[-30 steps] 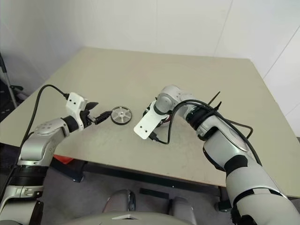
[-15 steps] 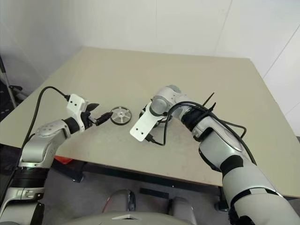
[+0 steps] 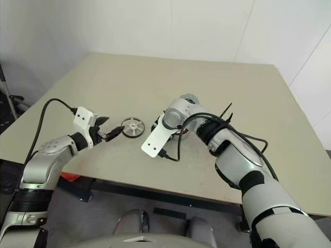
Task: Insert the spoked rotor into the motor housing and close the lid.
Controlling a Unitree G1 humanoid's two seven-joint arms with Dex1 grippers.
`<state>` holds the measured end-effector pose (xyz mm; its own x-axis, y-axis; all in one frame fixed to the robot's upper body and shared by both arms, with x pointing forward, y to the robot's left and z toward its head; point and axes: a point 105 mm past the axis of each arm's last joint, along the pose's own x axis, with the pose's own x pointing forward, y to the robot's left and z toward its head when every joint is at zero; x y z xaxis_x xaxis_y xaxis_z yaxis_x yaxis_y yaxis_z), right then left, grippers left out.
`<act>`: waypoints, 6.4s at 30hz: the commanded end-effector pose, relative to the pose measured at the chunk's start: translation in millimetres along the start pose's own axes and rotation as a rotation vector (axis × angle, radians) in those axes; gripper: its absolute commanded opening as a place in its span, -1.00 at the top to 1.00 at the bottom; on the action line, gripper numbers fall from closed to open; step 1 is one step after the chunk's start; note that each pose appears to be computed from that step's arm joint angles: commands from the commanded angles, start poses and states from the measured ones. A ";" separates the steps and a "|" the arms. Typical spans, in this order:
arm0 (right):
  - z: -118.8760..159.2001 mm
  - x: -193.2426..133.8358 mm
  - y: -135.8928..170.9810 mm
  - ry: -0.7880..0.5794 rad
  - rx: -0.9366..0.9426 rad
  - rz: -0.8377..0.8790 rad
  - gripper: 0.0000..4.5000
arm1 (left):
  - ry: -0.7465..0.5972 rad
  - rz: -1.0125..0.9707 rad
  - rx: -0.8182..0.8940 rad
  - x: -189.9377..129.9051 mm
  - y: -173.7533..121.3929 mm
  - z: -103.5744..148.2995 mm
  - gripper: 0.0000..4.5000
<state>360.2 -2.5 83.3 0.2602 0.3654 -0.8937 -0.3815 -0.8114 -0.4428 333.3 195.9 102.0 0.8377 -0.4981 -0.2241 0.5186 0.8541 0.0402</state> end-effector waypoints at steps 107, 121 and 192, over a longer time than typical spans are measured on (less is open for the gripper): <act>9.6 38.8 37.9 0.063 -0.306 0.350 -0.15 | -0.057 0.078 -0.044 -19.4 -19.4 -6.3 -1.00; 6.7 36.7 41.0 0.057 -0.279 0.362 0.59 | -0.048 0.071 -0.055 -18.8 -23.3 -7.0 -1.00; 5.8 -6.0 -20.0 -0.077 0.143 0.065 0.59 | -0.028 -0.055 0.010 -2.3 -21.6 4.8 -1.00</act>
<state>355.1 16.4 83.3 0.1325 0.3658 -0.9212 -0.5494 -0.7465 -0.3754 320.3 177.3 92.2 0.8001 -0.5502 -0.2391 0.5675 0.8234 0.0045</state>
